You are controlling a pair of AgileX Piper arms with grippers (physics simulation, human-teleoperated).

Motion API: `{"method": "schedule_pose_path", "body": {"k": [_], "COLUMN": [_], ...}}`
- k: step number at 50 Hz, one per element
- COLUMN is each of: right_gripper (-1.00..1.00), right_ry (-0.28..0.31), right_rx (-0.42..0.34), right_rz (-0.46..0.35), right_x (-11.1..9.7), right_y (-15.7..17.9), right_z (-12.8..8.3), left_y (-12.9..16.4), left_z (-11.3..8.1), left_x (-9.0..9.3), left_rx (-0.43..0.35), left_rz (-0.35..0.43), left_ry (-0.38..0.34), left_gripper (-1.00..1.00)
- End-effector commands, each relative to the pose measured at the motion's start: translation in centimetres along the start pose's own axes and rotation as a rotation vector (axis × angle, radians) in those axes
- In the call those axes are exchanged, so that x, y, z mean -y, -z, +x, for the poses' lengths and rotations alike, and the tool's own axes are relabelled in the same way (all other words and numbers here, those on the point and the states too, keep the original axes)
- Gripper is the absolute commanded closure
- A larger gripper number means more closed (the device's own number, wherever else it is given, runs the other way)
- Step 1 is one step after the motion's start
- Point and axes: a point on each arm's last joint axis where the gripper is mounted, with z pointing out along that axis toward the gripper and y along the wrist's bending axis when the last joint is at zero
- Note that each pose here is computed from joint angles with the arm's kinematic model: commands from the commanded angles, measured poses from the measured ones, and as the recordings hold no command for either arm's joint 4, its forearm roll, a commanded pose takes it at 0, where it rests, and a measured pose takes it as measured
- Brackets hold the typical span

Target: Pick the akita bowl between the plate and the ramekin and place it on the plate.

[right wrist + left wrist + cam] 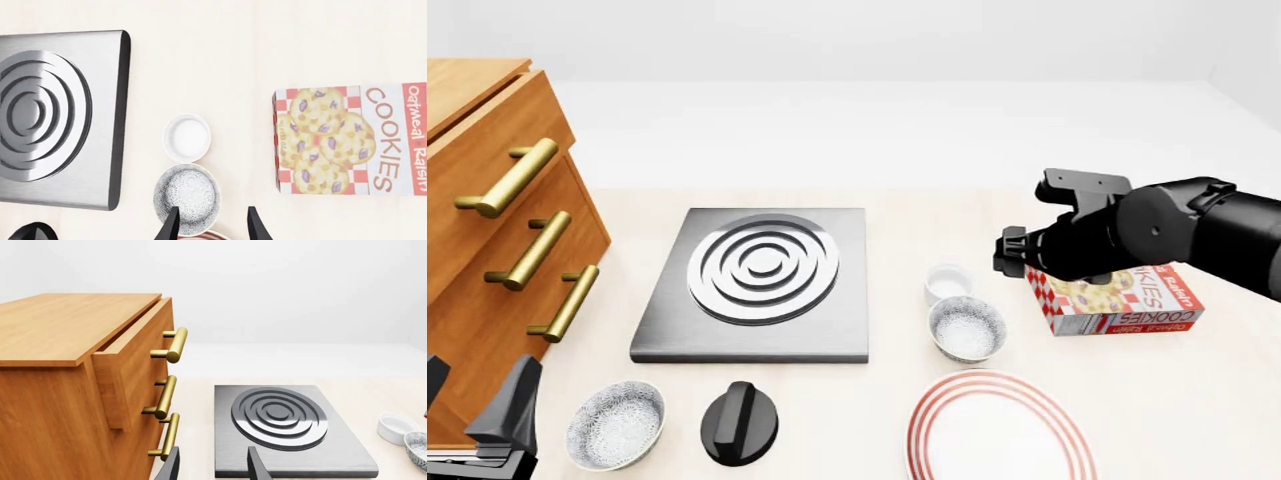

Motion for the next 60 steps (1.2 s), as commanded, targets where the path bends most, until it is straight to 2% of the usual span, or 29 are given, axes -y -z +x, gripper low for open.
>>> {"method": "schedule_pose_path", "body": {"k": [1, 3, 12, 23, 38, 51, 60], "right_gripper": [-1.00, -1.00, -1.00, -1.00, -1.00, -1.00, -1.00], "right_ry": [-0.015, -0.013, -0.012, -0.040, -0.039, -0.039, -0.044], "right_rx": [-0.058, -0.051, -0.078, -0.058, -0.058, -0.095, -0.100], "right_rz": [0.004, 0.013, 0.016, 0.014, 0.000, 0.014, 0.025], "right_x": [0.0, 0.7, 0.8, 0.8, 0.0, 0.4, 1.0], "right_y": [-2.7, -2.7, -4.6, -4.3, -5.0, -7.8, -8.3], "right_z": [2.6, 2.7, 4.1, 3.4, 3.3, 4.5, 4.8], "left_y": [0.0, 0.0, 0.0, 0.0, 0.0, 0.0, 0.0], "left_z": [0.0, 0.0, 0.0, 0.0, 0.0, 0.0, 0.0], "left_x": [0.0, 0.0, 0.0, 0.0, 0.0, 0.0, 0.0], "left_rx": [0.000, 0.000, 0.000, 0.000, 0.000, 0.000, 0.000], "left_rz": [0.000, 0.000, 0.000, 0.000, 0.000, 0.000, 0.000], "left_ry": [0.000, 0.000, 0.000, 0.000, 0.000, 0.000, 0.000], "left_gripper": [-1.00, -1.00, -1.00, -1.00, -1.00, -1.00, -1.00]}}
